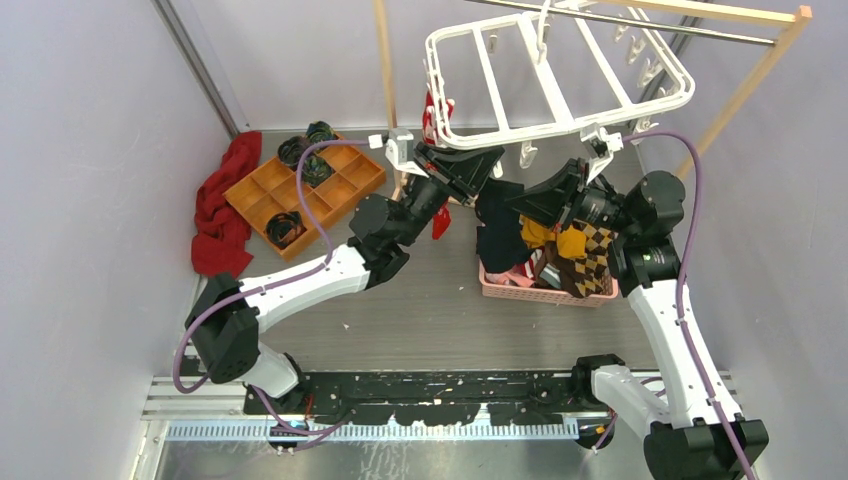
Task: Clip the socks to the hanger
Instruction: Open the clamp at the hanger, then clamp the sock onto the hanger.
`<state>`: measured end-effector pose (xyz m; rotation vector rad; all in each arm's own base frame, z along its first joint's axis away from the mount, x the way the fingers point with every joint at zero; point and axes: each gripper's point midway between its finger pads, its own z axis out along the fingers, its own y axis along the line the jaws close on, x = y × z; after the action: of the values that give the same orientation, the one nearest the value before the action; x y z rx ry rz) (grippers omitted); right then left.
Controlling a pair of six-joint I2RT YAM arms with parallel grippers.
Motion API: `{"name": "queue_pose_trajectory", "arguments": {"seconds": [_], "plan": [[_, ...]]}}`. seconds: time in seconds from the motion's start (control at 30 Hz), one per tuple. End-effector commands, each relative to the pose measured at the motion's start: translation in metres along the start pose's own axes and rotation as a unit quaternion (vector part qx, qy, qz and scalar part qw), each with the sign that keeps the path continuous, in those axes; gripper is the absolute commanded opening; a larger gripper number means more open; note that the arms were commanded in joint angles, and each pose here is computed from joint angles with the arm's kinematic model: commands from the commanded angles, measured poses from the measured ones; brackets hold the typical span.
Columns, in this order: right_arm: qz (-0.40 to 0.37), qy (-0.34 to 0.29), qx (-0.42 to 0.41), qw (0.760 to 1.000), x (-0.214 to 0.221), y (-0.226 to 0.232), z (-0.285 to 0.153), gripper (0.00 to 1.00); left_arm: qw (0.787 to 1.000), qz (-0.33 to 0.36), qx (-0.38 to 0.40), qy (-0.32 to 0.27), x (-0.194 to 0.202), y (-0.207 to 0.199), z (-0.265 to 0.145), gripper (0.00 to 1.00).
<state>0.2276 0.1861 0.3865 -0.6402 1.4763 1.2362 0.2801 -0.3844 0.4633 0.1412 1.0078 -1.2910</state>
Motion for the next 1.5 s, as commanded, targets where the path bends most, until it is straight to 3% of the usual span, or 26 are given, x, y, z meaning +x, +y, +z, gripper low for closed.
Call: {"name": "queue_pose_trajectory", "arguments": {"seconds": [0.0, 1.47], "plan": [[-0.012, -0.022, -0.030, 0.999, -0.017, 0.014, 0.000, 0.01, 0.999, -0.014, 0.033, -0.038, -0.026, -0.016, 0.002, 0.05], [0.057, -0.037, -0.046, 0.997, -0.024, 0.005, 0.008, 0.01, 0.996, -0.049, 0.053, -0.049, -0.032, -0.018, 0.005, 0.04]]}}
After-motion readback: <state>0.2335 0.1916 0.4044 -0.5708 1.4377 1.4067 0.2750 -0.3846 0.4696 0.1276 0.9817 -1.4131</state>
